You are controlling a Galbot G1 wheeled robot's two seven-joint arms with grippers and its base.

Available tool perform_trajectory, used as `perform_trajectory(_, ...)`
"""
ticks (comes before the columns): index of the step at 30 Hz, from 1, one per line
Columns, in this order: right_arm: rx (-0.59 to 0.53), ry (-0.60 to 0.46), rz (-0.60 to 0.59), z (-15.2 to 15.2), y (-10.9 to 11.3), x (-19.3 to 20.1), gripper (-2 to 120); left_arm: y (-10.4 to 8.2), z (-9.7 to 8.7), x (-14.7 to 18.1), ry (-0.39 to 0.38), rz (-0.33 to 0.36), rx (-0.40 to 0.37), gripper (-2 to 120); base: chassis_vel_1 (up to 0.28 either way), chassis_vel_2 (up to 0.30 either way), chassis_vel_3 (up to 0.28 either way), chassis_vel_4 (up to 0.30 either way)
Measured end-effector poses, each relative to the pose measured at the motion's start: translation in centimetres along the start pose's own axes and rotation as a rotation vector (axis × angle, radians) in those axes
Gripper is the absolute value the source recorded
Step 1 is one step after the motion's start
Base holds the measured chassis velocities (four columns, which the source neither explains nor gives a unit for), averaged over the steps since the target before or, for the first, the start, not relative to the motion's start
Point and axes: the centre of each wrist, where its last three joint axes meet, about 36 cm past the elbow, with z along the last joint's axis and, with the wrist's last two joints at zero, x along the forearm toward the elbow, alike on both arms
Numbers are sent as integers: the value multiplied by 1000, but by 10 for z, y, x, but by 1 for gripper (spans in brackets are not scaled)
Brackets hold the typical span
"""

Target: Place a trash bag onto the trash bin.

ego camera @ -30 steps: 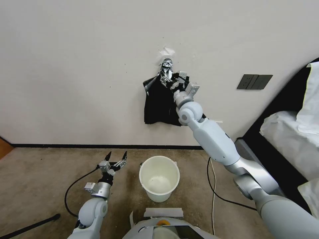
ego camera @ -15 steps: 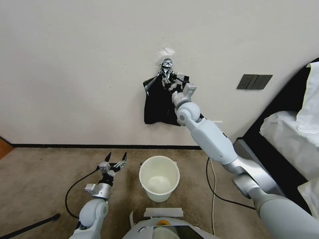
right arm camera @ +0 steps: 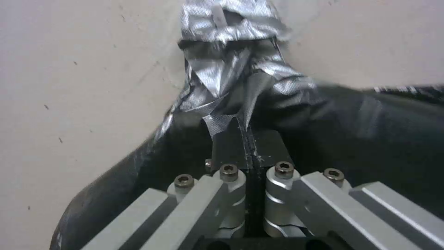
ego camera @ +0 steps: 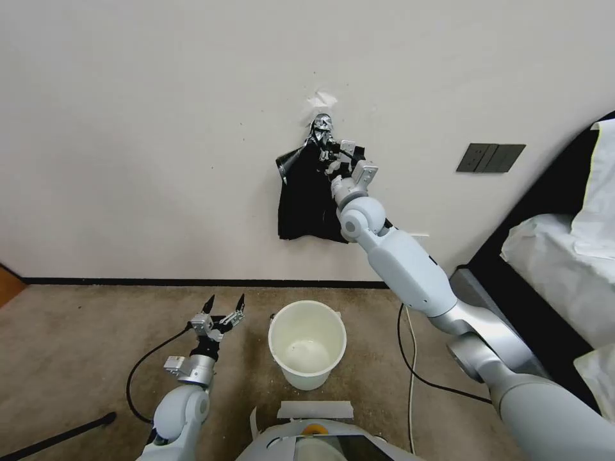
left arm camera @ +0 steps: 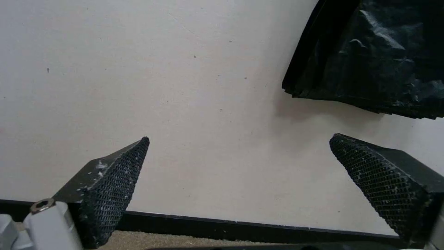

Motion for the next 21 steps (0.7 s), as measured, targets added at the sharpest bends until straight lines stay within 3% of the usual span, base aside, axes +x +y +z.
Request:
perform_trajectory(8, 51, 194, 139, -20, 15, 19, 0, 0, 0, 1, -1, -2, 0, 100, 0, 0, 0, 0)
perform_trajectory(10, 51, 194, 139, -20, 15, 19, 0, 0, 0, 1, -1, -2, 0, 100, 0, 0, 0, 0)
perform_trajectory(11, 31, 263, 135, -32, 27, 33, 0, 0, 0, 1, -2, -2, 0, 100, 0, 0, 0, 0)
perform_trajectory(13, 28, 278, 124, -32, 32, 39, 0, 0, 0, 1, -3, -1, 1, 100, 0, 0, 0, 0)
perform_trajectory(21, 25, 332, 82, -11, 43, 65, 0, 2, -6, -3, -13, 14, -15, 100, 0, 0, 0, 0)
